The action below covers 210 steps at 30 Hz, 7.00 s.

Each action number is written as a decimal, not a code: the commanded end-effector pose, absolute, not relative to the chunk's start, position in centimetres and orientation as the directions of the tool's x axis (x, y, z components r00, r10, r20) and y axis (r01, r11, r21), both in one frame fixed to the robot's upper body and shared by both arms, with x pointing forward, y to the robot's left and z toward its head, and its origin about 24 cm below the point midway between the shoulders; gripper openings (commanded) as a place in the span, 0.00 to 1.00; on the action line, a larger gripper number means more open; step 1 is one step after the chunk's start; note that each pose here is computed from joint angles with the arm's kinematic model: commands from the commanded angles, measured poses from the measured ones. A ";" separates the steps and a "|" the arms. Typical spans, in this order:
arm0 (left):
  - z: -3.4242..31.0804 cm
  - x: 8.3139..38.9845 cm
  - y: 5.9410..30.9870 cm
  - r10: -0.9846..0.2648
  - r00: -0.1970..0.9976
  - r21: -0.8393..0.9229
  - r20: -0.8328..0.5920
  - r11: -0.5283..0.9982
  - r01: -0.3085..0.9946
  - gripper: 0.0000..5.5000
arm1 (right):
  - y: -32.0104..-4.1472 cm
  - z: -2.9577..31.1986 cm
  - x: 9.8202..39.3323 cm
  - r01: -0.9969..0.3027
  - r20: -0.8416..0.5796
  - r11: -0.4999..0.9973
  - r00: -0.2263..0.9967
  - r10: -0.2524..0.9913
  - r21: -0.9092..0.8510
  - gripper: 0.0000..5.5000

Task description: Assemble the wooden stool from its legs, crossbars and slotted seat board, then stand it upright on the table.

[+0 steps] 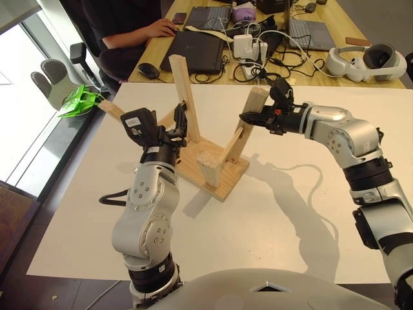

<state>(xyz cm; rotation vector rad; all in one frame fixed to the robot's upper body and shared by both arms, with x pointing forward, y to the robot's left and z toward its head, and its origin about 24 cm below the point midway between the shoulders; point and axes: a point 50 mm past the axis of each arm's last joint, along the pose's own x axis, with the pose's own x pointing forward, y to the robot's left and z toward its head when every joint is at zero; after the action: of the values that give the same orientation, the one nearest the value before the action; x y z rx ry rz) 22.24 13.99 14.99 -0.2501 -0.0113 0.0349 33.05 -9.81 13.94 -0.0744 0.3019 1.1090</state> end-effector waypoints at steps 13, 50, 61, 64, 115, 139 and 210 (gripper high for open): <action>7.6 23.3 13.3 -0.319 0.834 0.073 -0.451 0.918 0.390 0.58 | -10.2 9.5 32.8 -0.855 -0.493 0.518 0.440 0.751 0.027 0.20; 8.8 26.5 15.3 -0.276 0.876 0.137 -0.395 0.925 0.353 0.58 | -11.3 7.3 31.6 -0.702 -0.327 0.695 0.627 0.707 0.154 0.60; 12.2 26.7 15.4 -0.281 0.924 0.129 -0.260 0.938 0.322 0.58 | -11.9 13.4 35.9 -0.719 -0.027 0.647 0.664 0.748 0.255 0.41; 12.4 26.5 15.4 -0.273 0.930 0.125 -0.247 0.943 0.309 0.58 | -12.8 15.0 36.4 -0.740 0.047 0.604 0.643 0.765 0.294 0.31; 18.0 23.4 15.5 0.069 0.991 -0.149 0.118 0.988 -0.051 0.58 | -14.8 14.5 25.9 -0.364 -0.070 0.923 0.925 0.374 0.124 0.18; 15.5 23.2 17.5 0.220 0.975 -0.209 -0.010 0.953 -0.218 0.58 | -19.4 26.9 28.4 -0.229 0.447 0.882 0.894 0.024 0.411 0.38; 20.2 23.8 8.4 -0.667 0.713 -0.133 -0.215 0.744 0.655 0.23 | -15.2 18.3 27.8 -0.654 -0.205 0.705 0.677 0.707 0.274 0.00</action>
<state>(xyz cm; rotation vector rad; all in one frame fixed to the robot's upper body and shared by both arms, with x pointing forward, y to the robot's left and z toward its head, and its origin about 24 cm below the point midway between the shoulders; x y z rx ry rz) 26.15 10.59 26.48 -0.1481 -0.0535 -0.6129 29.79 -14.33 24.03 0.2778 0.0033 0.8066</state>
